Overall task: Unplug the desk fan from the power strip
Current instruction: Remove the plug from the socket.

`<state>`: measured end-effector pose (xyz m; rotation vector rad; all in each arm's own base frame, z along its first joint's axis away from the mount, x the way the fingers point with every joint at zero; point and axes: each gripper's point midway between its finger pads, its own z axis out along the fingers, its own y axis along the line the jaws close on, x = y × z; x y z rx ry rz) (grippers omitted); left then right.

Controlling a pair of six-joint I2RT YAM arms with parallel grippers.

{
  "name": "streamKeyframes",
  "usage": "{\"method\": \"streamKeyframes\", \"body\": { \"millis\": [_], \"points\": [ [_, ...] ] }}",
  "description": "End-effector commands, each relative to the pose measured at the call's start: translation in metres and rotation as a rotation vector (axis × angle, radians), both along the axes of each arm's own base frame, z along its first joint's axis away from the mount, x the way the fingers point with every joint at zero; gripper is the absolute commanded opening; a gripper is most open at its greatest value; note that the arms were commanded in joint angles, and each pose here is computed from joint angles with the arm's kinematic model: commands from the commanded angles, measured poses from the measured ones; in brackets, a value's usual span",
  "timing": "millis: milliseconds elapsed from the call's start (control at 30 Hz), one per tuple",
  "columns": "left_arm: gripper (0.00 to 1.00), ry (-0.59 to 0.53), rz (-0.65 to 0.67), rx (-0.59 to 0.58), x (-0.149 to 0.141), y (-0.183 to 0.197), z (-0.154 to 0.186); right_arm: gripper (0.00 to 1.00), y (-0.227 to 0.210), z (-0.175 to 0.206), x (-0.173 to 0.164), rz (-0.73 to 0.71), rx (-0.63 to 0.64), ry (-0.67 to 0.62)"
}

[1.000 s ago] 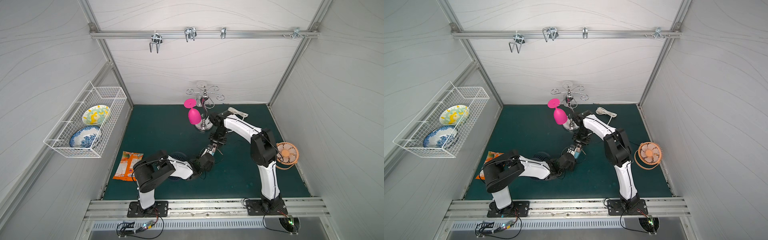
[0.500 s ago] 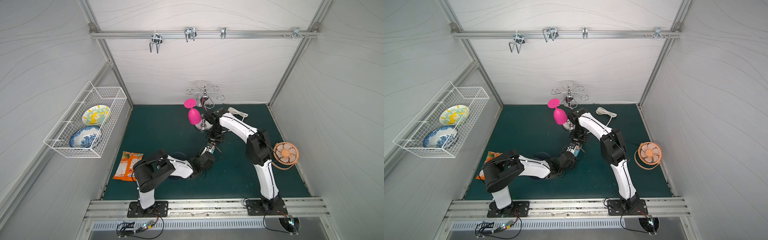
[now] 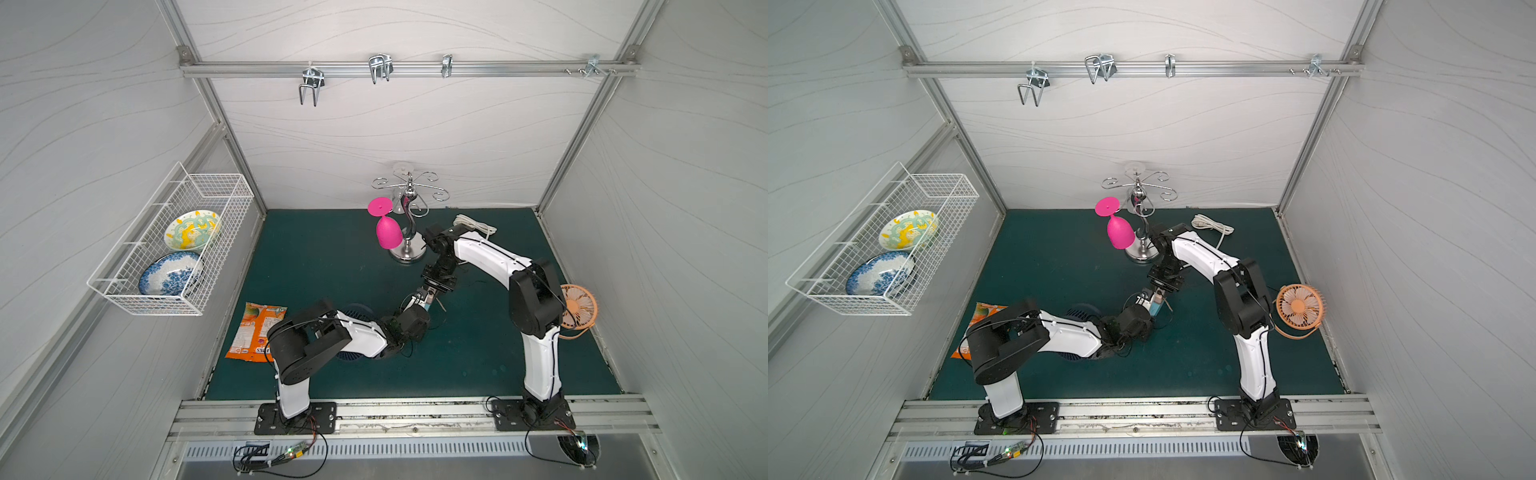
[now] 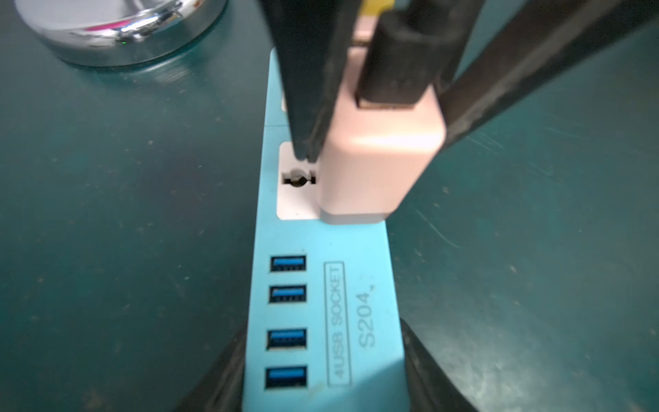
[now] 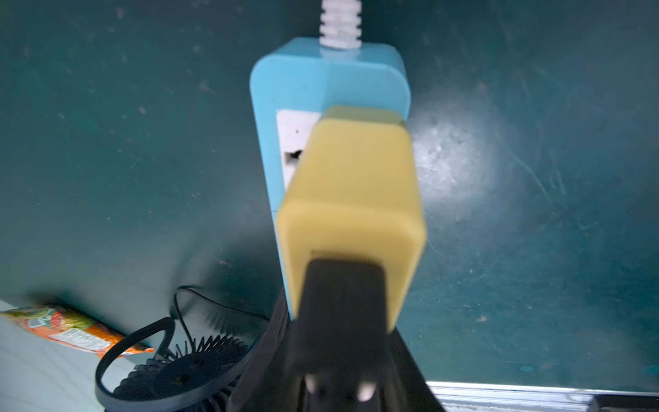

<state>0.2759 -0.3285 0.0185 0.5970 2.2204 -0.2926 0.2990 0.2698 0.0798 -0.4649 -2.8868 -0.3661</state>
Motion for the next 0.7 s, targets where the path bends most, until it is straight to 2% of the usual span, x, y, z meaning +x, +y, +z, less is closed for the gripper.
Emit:
{"method": "streamKeyframes", "body": {
  "millis": [0, 167, 367, 467, 567, 667],
  "points": [
    [0.0, 0.079, -0.074, 0.031, -0.02, -0.004, -0.021, 0.0, 0.01, 0.018, 0.013, 0.043, 0.039, -0.088],
    [0.0, 0.075, -0.081, 0.03, -0.018, -0.008, -0.019, 0.0, 0.029, 0.02, 0.015, 0.177, -0.04, -0.078],
    [0.0, 0.078, -0.087, 0.034, -0.019, -0.008, -0.02, 0.0, 0.034, 0.011, 0.018, 0.234, -0.111, -0.05],
    [0.0, 0.085, -0.088, 0.036, -0.019, -0.008, -0.022, 0.0, 0.033, 0.013, 0.017, 0.228, -0.111, -0.043],
    [0.0, 0.095, -0.089, 0.031, -0.02, -0.01, -0.023, 0.0, 0.033, 0.028, 0.022, 0.18, -0.07, -0.078],
    [0.0, 0.103, -0.088, 0.034, -0.02, -0.011, -0.024, 0.0, 0.032, 0.038, 0.024, 0.181, -0.087, -0.121]
  ]
}}
